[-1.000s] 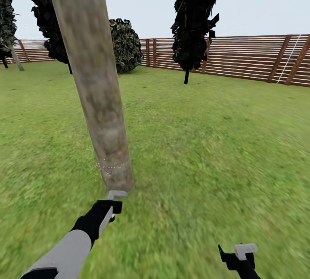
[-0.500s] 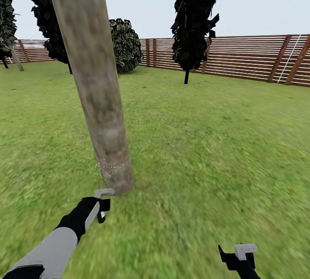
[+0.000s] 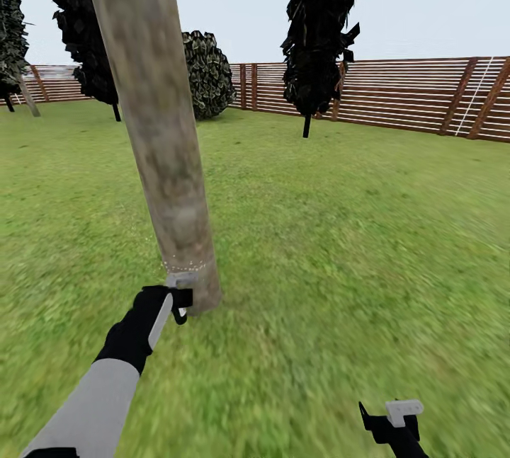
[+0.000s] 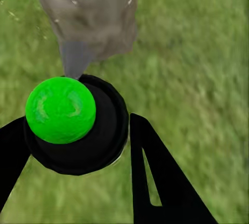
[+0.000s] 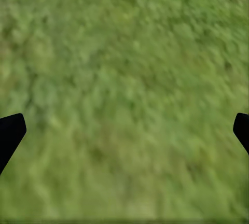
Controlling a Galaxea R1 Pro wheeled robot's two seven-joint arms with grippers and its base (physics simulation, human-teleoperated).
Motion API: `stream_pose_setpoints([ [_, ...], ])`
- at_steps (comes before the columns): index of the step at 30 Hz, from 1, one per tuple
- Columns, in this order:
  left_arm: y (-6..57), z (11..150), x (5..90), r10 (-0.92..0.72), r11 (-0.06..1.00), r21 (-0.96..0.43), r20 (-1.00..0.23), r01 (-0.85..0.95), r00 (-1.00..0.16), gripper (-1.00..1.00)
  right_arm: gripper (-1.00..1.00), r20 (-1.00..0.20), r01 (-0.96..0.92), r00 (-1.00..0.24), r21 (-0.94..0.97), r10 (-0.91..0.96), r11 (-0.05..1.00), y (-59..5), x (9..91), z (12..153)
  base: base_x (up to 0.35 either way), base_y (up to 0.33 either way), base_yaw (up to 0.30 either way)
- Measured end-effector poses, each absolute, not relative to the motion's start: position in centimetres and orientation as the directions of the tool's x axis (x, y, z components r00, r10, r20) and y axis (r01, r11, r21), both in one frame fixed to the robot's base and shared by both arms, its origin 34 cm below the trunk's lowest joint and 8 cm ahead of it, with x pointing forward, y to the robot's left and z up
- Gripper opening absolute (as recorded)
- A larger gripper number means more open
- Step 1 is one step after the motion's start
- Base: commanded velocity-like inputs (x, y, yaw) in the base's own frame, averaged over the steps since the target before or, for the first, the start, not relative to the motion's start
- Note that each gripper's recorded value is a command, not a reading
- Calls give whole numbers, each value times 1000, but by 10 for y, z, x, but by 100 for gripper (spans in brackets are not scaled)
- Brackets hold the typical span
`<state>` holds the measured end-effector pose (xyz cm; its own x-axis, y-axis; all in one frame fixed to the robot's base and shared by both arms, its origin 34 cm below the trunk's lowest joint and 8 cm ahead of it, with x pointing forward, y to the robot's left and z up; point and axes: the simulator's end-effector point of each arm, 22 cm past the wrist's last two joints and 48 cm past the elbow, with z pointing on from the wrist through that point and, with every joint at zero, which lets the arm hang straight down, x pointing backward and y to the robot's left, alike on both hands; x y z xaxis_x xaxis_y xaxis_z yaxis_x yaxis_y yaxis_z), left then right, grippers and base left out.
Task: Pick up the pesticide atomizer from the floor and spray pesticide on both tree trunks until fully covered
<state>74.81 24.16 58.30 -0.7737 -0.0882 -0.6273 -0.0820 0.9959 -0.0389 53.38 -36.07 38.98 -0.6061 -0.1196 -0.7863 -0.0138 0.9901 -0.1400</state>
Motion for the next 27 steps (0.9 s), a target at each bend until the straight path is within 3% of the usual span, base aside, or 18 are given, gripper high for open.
stream_pose_setpoints([
  [5, 303, 596, 750, -80, 991, 31, -644, -131, -761, -100, 100, -786, -14, -606, -139, -120, 990, -360, 534, 390, 0, 0, 0],
  [13, 255, 627, 751, -85, 996, -31, -638, -85, -765, -100, 100, -786, -14, -606, -139, -120, 990, -360, 534, 390, 0, 0, 0],
  [27, 299, 670, 754, -95, 991, 7, -676, -135, -731, -100, 100, -786, -15, -606, -139, -120, 990, -360, 534, 390, 0, 0, 0],
])
